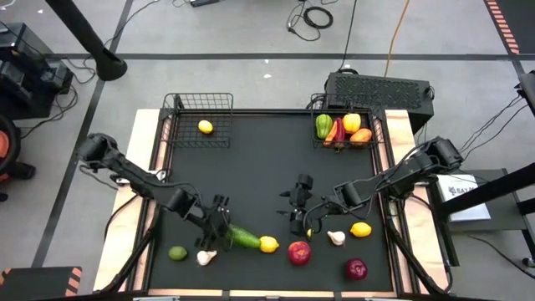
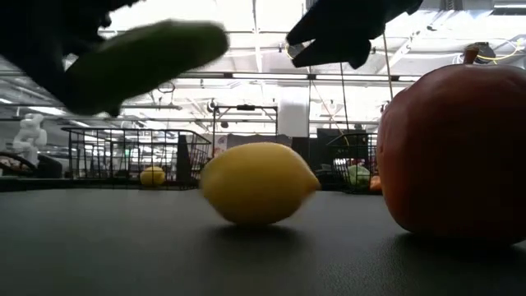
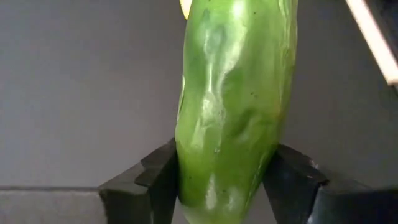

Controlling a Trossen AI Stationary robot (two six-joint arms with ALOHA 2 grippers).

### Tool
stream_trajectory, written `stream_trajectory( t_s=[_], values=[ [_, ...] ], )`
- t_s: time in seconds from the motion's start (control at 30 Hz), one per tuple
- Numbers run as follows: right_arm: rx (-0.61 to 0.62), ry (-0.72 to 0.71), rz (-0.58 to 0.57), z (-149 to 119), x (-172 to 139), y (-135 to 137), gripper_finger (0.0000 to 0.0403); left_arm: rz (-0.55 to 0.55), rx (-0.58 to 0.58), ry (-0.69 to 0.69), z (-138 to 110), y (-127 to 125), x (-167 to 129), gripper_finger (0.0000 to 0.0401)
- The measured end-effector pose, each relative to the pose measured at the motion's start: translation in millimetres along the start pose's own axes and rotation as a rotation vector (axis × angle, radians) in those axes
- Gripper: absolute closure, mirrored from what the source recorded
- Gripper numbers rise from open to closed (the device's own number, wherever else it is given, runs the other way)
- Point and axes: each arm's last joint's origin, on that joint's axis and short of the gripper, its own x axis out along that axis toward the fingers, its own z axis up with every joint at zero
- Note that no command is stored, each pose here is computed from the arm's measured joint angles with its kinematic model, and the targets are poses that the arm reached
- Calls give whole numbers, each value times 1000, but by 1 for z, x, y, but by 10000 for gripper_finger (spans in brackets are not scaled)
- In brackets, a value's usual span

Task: Sort produce into baskets
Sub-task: Put the green cucumber into the right black wire basket

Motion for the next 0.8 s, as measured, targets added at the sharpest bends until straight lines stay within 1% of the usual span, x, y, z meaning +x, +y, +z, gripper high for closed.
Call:
stream_trajectory(
  t_s=[0.1,0.2,0.3,0.4,0.57,0.67,0.8],
  values=[
    [-45,-23,15,-2,7,4,130,61,-1,-58,3,2,-11,200],
    [-101,-31,26,-6,14,9,97,124,-1,-93,5,5,-17,200],
    [-110,-30,56,-10,20,13,63,188,0,-122,6,7,-20,200],
    [-108,-38,57,-12,26,15,41,251,3,-137,8,10,-20,200],
    [-139,-50,50,-7,34,18,37,326,-27,-178,12,19,-21,200],
    [-169,-66,49,0,38,22,44,342,-43,-195,14,24,-21,200],
    [-164,-96,39,13,39,23,52,353,-52,-208,16,29,-20,200]
  ],
)
